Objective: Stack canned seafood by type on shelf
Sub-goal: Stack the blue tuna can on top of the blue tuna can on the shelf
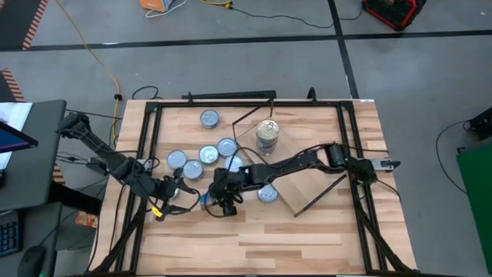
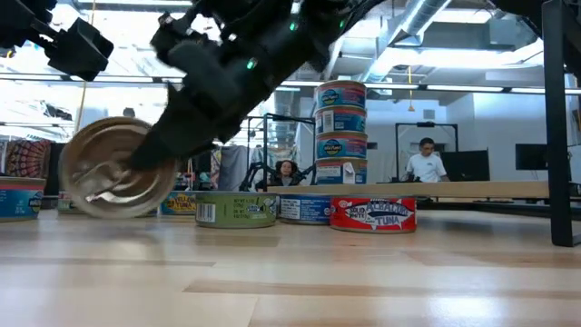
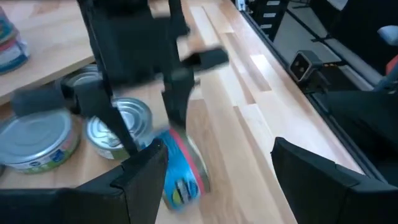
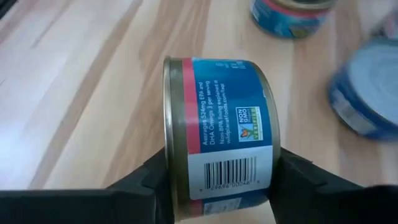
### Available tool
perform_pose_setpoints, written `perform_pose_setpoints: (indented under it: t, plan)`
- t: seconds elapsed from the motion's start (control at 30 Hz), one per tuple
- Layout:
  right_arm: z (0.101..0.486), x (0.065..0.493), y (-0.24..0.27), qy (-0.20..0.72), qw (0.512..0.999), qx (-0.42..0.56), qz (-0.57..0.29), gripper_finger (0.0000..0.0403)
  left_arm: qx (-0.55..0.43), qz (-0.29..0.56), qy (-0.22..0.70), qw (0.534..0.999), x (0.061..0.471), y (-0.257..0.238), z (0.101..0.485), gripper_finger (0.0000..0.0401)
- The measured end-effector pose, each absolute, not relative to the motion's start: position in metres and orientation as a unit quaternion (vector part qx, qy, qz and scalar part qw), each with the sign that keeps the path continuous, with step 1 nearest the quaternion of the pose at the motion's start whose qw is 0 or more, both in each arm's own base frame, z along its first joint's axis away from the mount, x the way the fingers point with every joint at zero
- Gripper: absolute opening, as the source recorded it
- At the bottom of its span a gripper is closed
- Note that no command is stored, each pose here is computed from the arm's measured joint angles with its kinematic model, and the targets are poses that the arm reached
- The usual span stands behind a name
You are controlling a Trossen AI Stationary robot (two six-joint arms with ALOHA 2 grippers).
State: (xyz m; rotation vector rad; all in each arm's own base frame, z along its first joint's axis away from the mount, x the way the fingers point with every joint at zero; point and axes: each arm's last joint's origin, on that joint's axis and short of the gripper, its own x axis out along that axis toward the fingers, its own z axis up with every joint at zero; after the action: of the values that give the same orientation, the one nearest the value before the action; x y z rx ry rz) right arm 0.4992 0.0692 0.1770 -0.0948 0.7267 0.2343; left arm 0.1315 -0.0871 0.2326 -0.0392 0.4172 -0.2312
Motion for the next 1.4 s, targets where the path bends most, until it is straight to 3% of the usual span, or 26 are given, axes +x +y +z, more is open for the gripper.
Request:
perform_pose_setpoints:
  t: [0.33, 0.57, 0.97, 1.4]
  plan:
    - [0.283, 0.448, 0.027, 0.373, 0.925, -0.008, 0.068, 0.0225, -0.007, -0.081, 0.198, 0.977, 0.132, -0.085, 0.233, 0.0277]
    - [0.336, 0.406, -0.018, 0.368, 0.929, 0.033, 0.011, 0.0209, 0.0, -0.05, 0.167, 0.985, 0.134, -0.084, 0.238, 0.0277]
    - [0.369, 0.342, -0.086, 0.414, 0.893, 0.147, -0.103, 0.0214, 0.022, -0.026, 0.148, 0.988, 0.135, -0.083, 0.241, 0.0277]
    - [0.376, 0.328, -0.105, 0.401, 0.884, 0.242, -0.015, 0.0212, 0.028, -0.029, 0.162, 0.986, 0.134, -0.083, 0.238, 0.0277]
